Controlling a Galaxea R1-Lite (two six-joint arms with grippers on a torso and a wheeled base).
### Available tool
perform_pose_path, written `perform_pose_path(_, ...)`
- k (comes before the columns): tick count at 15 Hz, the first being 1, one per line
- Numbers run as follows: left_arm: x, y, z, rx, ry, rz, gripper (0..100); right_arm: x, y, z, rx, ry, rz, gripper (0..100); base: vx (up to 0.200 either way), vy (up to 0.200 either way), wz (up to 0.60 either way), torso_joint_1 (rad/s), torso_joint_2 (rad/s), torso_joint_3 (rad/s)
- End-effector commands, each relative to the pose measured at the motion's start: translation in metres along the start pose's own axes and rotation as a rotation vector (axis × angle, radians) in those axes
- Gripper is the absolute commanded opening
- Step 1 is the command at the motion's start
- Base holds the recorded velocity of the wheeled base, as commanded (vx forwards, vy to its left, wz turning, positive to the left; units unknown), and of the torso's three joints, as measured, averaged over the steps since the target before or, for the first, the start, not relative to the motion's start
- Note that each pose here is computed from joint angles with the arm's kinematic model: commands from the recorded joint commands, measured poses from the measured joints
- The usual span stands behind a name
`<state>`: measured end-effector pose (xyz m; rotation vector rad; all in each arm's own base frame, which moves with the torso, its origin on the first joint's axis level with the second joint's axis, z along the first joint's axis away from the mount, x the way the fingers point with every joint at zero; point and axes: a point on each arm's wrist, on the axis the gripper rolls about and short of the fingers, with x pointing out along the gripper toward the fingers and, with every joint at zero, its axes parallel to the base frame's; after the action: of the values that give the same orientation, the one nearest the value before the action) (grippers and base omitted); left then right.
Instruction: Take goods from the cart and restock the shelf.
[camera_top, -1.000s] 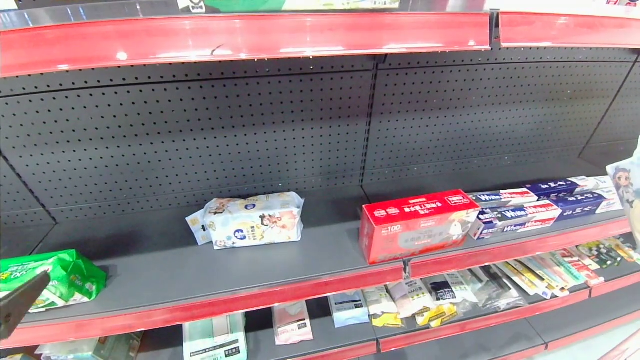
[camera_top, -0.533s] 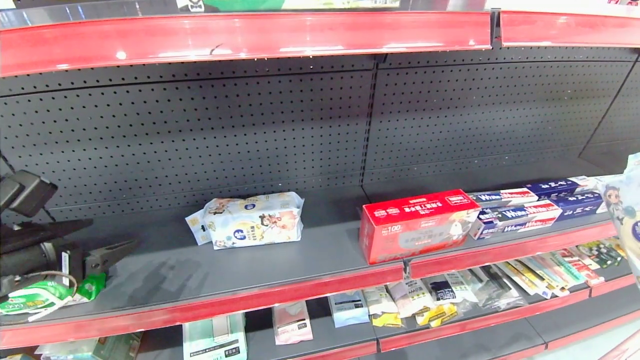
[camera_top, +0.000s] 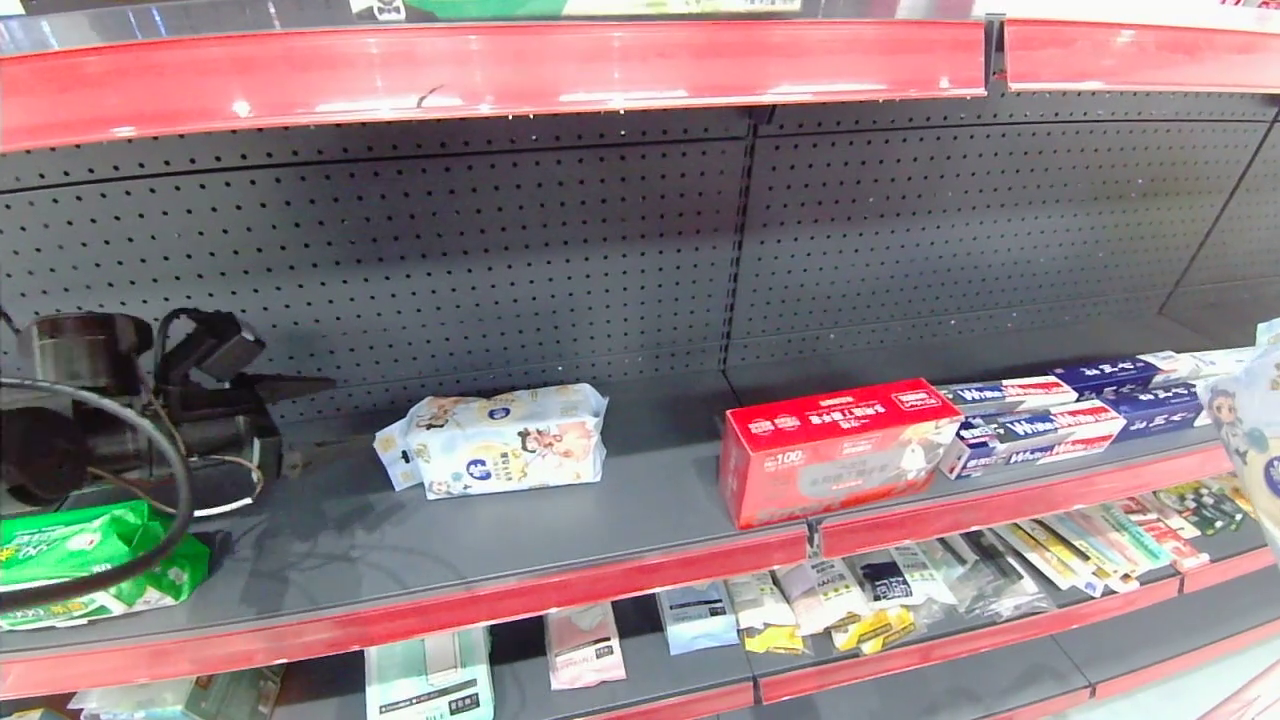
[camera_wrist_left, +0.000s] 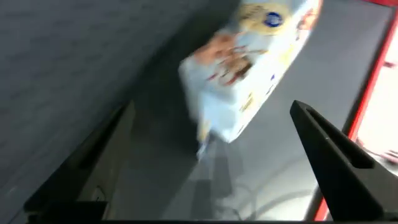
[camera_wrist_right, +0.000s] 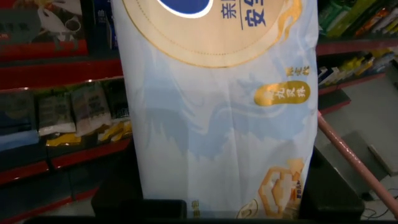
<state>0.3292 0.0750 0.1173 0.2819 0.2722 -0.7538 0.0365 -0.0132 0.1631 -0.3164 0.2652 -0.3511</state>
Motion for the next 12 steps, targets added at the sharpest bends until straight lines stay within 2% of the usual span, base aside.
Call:
perform_pose_path(1,0.038,0.005,-0.02,-0.029,0.012,-0.092,100,0.0,0.0,0.0,-0.008,0.002,-0.001,0,0.0,0.0,0.0,0.0,0.0,0.0)
perform_pose_path(4,0.053,0.006,-0.016,-0.017,0.0,-0.132,100,0.002,0.0,-0.001,-0.02,0.014,-0.002,0,0.0,0.0,0.0,0.0,0.0,0.0)
perform_pose_path(9,0.073,0.008,-0.017,-0.032,0.009,-0.18,100,0.002,0.002,-0.005,-0.021,0.033,-0.013,0,0.0,0.0,0.0,0.0,0.0,0.0)
perform_pose_path(12,0.09,0.012,-0.017,-0.016,0.0,-0.202,100,0.003,0.002,-0.007,-0.022,0.041,-0.015,0,0.0,0.0,0.0,0.0,0.0,0.0)
